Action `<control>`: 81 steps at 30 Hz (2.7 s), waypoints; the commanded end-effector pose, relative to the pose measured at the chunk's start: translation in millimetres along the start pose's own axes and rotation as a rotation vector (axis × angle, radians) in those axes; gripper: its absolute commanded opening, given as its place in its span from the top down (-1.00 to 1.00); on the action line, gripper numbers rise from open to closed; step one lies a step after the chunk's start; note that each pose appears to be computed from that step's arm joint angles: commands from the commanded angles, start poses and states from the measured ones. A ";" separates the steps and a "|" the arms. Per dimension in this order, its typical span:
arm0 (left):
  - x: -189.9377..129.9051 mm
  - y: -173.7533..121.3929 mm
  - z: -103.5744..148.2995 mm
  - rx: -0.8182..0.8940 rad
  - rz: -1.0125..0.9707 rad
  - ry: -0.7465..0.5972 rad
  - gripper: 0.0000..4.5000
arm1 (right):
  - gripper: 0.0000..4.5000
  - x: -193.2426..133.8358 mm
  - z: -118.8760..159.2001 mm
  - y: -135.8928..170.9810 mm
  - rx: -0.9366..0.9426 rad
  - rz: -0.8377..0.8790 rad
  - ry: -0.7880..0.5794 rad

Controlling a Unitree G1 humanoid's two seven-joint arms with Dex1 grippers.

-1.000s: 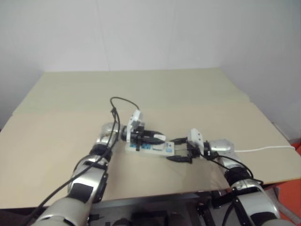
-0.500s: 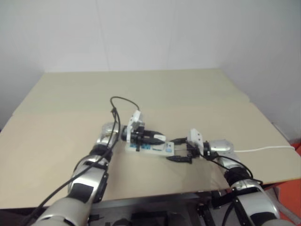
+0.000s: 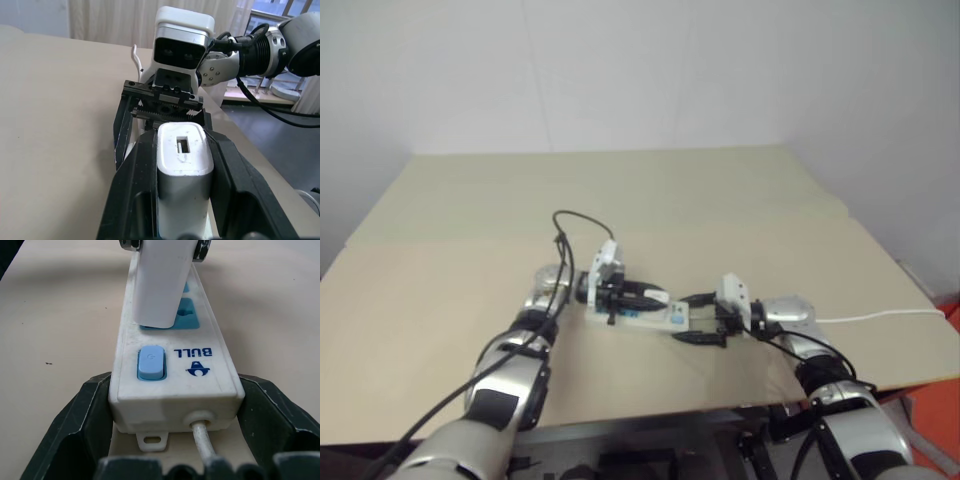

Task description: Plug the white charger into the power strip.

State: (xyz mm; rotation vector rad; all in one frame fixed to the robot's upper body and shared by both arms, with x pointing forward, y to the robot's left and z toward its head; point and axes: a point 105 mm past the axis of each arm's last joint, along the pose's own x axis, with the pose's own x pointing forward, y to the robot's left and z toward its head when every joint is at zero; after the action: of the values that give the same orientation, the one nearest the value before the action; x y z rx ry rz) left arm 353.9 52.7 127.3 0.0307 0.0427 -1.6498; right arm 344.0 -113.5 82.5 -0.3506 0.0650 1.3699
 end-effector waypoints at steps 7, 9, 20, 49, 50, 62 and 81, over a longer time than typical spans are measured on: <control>-15.6 -5.2 -12.1 0.007 0.045 -0.037 0.55 | -0.52 7.0 -23.2 15.6 0.055 0.034 0.066; -16.1 -7.5 -16.3 0.035 0.040 -0.013 0.55 | -0.52 6.9 -23.2 15.9 0.053 0.034 0.065; -15.1 -10.1 -25.6 0.108 0.019 0.072 0.55 | -0.52 7.3 -22.8 17.1 0.045 0.031 0.060; -18.7 -8.2 -37.6 0.069 0.065 0.092 -0.20 | -0.52 9.0 -26.2 19.5 0.050 0.013 0.073; -18.6 -7.4 -35.0 0.075 0.070 0.076 -0.33 | -0.52 9.0 -26.2 19.3 0.051 0.013 0.073; -22.4 -10.5 -24.4 0.146 0.019 0.106 -0.97 | -0.52 10.4 -25.8 18.4 0.049 0.014 0.076; -145.2 -42.4 43.6 0.318 0.200 0.159 -1.00 | -0.99 -35.3 3.3 1.4 -0.086 -0.074 0.052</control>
State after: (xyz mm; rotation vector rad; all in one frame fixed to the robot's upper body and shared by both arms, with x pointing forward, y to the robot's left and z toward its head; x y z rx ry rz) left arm 330.0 188.3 164.2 0.3797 -0.0600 -1.4511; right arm 334.9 -129.4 77.4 -0.4185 0.0816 1.3237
